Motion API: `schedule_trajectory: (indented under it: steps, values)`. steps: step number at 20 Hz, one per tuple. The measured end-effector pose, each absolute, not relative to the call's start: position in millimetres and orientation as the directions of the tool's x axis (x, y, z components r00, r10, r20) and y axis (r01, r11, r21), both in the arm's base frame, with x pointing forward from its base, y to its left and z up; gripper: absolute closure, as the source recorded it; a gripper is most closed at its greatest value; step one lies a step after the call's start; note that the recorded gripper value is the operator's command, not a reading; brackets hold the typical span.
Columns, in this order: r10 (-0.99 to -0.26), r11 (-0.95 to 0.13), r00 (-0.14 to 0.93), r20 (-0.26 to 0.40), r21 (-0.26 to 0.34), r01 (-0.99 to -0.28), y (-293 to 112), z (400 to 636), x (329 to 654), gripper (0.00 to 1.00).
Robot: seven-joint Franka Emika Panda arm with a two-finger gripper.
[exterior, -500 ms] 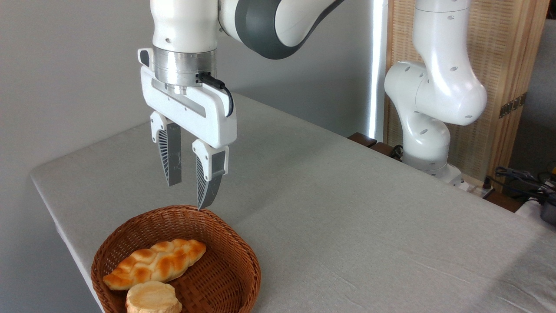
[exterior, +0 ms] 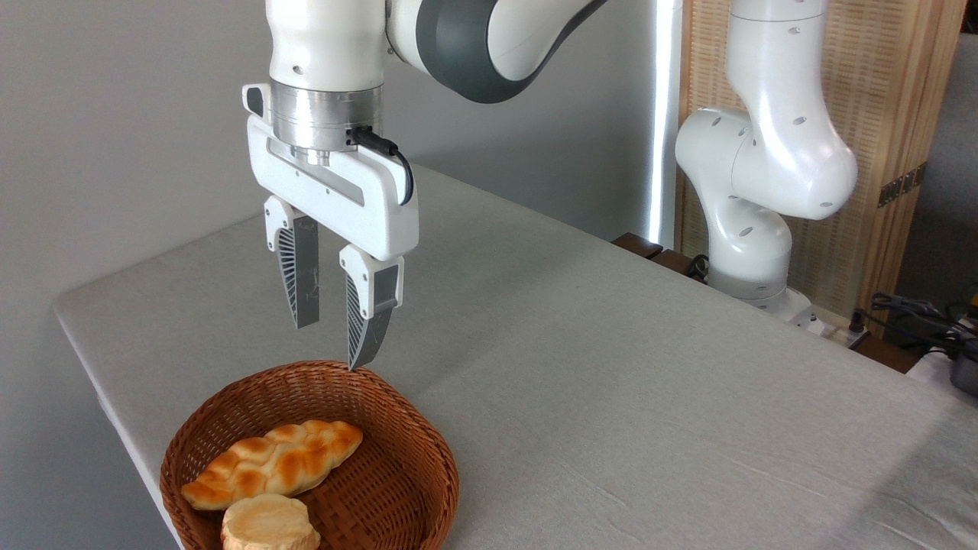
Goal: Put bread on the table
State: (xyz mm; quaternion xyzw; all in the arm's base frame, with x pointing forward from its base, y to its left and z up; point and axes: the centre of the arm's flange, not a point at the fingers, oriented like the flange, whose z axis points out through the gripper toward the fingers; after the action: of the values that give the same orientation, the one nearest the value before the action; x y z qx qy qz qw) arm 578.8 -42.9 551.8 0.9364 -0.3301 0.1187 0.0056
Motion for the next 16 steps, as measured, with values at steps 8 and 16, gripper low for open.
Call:
schedule_trajectory:
  steps: [8, 16]
  values:
    - [-0.617, -0.782, 0.754, 0.226, -0.068, -0.620, -43.1, 551.8, 578.8, 0.00]
    - [-0.614, -0.784, 0.755, 0.229, -0.070, -0.616, -40.7, 553.7, 579.3, 0.00]
